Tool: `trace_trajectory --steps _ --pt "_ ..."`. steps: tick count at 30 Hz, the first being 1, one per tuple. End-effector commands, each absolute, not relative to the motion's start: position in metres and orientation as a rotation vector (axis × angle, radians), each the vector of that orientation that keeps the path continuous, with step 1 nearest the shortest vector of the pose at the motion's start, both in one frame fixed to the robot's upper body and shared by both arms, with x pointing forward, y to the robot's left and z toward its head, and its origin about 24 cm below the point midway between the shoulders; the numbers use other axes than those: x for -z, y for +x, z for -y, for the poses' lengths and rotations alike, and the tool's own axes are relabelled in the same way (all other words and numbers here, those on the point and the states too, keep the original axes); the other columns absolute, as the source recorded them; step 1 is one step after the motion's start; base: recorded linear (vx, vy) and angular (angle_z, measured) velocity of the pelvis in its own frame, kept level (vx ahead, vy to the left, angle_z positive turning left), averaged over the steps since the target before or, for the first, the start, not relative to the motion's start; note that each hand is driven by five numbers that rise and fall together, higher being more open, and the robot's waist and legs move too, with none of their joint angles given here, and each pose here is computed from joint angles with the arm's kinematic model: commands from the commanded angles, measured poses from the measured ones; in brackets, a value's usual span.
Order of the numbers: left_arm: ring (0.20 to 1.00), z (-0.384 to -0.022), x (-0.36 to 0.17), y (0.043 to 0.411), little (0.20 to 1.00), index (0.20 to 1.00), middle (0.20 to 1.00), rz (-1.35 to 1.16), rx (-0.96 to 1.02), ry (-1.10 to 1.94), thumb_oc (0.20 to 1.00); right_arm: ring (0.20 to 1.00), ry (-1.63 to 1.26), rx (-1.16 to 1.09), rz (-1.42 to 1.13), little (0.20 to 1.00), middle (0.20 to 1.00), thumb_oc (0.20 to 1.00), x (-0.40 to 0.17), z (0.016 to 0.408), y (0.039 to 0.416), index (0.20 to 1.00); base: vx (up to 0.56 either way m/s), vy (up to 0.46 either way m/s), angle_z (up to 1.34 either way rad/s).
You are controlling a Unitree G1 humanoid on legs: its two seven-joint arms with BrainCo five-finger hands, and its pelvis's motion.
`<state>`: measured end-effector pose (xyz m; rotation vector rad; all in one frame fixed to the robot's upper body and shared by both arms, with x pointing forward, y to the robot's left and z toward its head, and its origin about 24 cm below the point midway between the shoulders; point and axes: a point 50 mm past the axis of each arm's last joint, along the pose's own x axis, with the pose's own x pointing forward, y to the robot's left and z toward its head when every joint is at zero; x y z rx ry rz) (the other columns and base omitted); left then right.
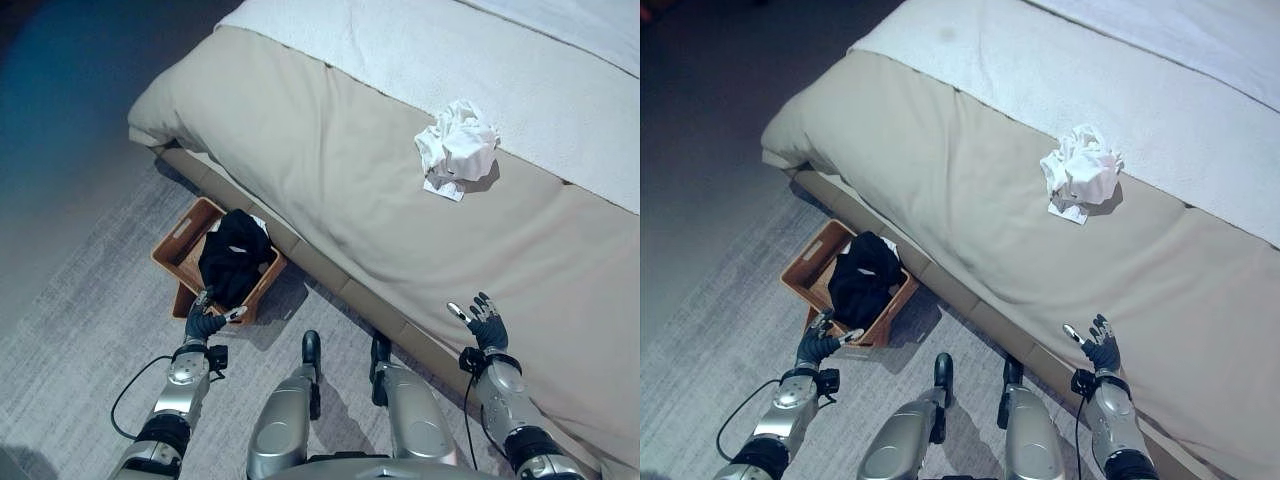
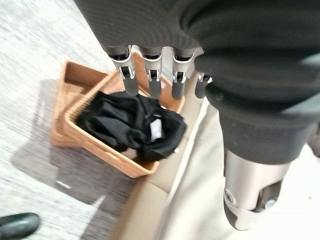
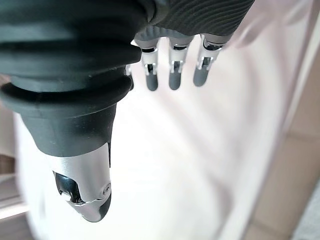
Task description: Pick up clothes into the bucket
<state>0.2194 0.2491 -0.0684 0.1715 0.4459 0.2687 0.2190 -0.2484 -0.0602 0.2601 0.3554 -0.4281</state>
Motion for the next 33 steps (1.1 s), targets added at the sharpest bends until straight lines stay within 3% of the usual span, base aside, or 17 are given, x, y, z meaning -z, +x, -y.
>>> trace_trajectory --steps 1,7,9,15,23,33 --pt "1.000 -0.252 0.080 0.204 1.000 1.000 1.000 -0.492 -0.287 0.190 1.000 1.000 0.536 0.408 -0.167 1.000 1.000 1.000 0.036 0.243 0.233 1.000 0.08 -0.038 -0.07" --pt "1.000 -0.250 0.106 0.170 1.000 1.000 1.000 -0.634 -0.313 0.158 1.000 1.000 0.471 0.345 -0.176 1.000 1.000 1.000 0.033 0.240 0.235 1.000 0.09 -0.033 -0.10" --pt "1.000 -0.247 0.124 0.141 1.000 1.000 1.000 -0.753 -0.342 0.144 1.000 1.000 -0.032 0.282 -0.133 1.000 1.000 1.000 0.002 0.257 0.248 1.000 0.12 -0.028 -0.02" --pt "1.000 -0.251 0.128 0.132 1.000 1.000 1.000 -0.795 -0.378 0.204 1.000 1.000 -0.457 0.301 0.013 1.000 1.000 1.000 -0.049 0.275 0.279 1.000 -0.02 0.014 0.01" --pt "1.000 -0.251 0.117 0.154 1.000 1.000 1.000 -0.703 -0.427 0.192 1.000 1.000 -0.726 0.487 0.144 1.000 1.000 1.000 -0.119 0.300 0.330 1.000 -0.09 0.044 0.03" --pt "1.000 -0.236 0.085 0.203 1.000 1.000 1.000 -0.489 -0.372 0.184 1.000 1.000 -0.856 0.781 0.259 1.000 1.000 1.000 -0.227 0.348 0.351 1.000 -0.07 0.032 0.20"
